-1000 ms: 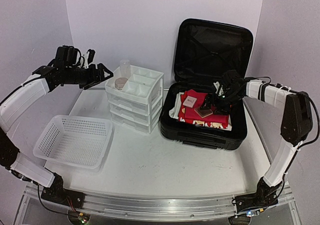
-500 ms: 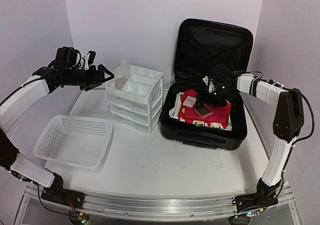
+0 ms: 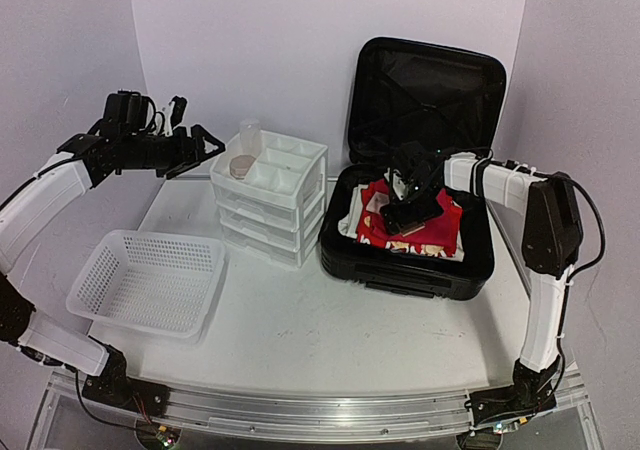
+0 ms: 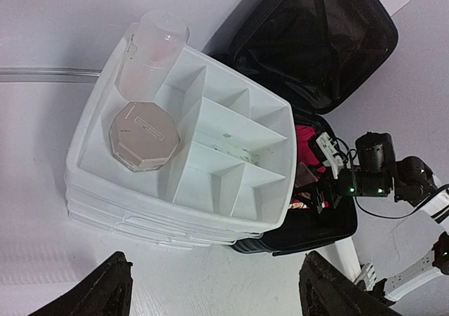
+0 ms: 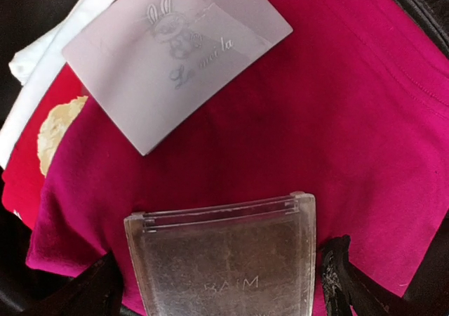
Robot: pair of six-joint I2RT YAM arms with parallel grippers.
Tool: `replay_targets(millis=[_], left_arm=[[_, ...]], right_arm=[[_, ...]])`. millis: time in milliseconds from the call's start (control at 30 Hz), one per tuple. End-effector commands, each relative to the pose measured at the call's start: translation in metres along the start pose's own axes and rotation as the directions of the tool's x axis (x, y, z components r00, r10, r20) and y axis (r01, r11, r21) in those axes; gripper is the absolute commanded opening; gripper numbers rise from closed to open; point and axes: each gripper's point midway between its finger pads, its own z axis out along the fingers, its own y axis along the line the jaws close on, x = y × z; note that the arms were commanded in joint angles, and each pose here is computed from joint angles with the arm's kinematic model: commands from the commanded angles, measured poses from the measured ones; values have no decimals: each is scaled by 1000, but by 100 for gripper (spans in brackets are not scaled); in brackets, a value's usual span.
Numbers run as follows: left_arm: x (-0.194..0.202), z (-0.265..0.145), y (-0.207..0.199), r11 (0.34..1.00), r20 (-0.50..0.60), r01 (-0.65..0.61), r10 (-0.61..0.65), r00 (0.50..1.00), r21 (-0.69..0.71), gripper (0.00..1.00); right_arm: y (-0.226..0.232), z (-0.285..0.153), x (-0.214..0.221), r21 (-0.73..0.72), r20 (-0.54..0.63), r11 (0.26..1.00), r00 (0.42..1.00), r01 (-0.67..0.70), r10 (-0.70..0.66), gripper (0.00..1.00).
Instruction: Open, take out, and arrange the luggage
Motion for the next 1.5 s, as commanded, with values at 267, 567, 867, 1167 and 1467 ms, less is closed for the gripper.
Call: replay_targets(millis=[267,567,867,1167,1467], left_arm=[[-16,-17,-19,998,67,-37,33,997,58,82],[-16,-17,-20,997,66,-33,29,997,64,83],[-17,-21,-24,996,71,-36,31,997,76,82],[-17,-24,-25,996,75,-38,32,997,78,82],[-19,-25,-28,996,80,-38,31,996,85,83]], right_arm=[[-9,-19,-8,-62,51,995,996,-77,80,79],[-4,-40,-12,-109,92,992,993,-69,79,73],[-6,-36,-5,-100,81,993,994,-67,75,94],[-4,-27,-8,-121,67,989,994,-80,89,79],[0,-42,-13,-162,98,984,990,-80,96,68]])
